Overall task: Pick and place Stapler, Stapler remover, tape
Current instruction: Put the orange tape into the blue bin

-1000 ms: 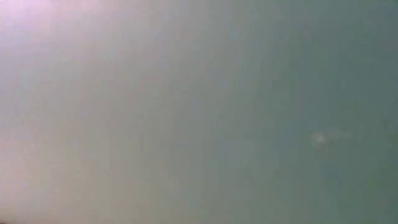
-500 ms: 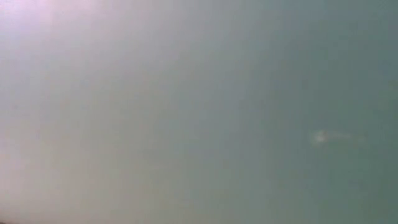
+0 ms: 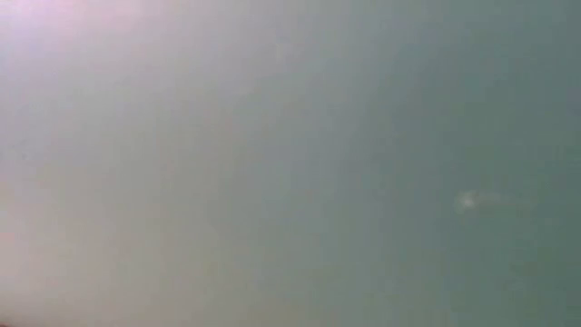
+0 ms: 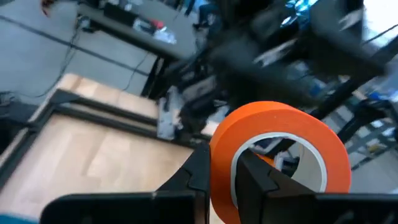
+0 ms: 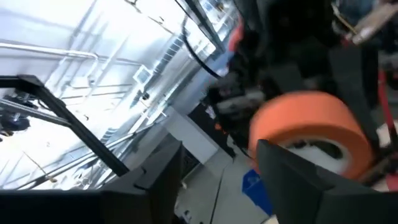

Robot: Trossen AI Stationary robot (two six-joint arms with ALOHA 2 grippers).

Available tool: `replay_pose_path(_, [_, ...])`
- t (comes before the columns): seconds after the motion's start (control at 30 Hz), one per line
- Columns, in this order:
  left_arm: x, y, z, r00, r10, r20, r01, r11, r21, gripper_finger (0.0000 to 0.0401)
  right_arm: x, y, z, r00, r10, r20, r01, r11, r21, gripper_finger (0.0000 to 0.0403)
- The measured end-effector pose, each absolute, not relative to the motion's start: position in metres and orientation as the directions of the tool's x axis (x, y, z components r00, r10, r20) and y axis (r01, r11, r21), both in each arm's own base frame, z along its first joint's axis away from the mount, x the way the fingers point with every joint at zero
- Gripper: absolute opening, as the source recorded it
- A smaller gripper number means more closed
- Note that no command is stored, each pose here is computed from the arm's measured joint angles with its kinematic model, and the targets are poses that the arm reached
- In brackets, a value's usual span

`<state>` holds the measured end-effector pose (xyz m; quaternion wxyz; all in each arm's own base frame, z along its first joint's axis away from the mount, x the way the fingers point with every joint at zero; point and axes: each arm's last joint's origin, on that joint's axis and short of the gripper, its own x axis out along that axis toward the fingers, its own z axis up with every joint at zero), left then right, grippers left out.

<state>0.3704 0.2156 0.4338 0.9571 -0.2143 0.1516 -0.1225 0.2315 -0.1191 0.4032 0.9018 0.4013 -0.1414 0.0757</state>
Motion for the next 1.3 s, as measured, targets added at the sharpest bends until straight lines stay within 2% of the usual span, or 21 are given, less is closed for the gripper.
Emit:
replay_pose_path(0.2, [0.370, 0.211, 0.444, 0.939, -0.284, -0.196, 0.177, 0.885, -0.431, 0.0037, 0.237, -0.110, 0.400, 0.956, 0.031, 0.293, -0.241, 0.655, 0.716, 0.0221])
replay_pose_path(0.8, [0.375, 0.187, 0.445, 0.945, -0.166, -0.281, 0.058, 0.933, -0.355, 0.0037, 0.241, -0.105, 0.398, 0.957, -0.023, 0.290, -0.191, 0.703, 0.685, 0.0211])
replay_pose_path(1.3, [0.345, 0.191, 0.459, 0.938, -0.135, -0.318, 0.017, 0.938, -0.346, 0.0037, 0.242, -0.106, 0.397, 0.960, -0.050, 0.276, -0.158, 0.717, 0.679, 0.0210])
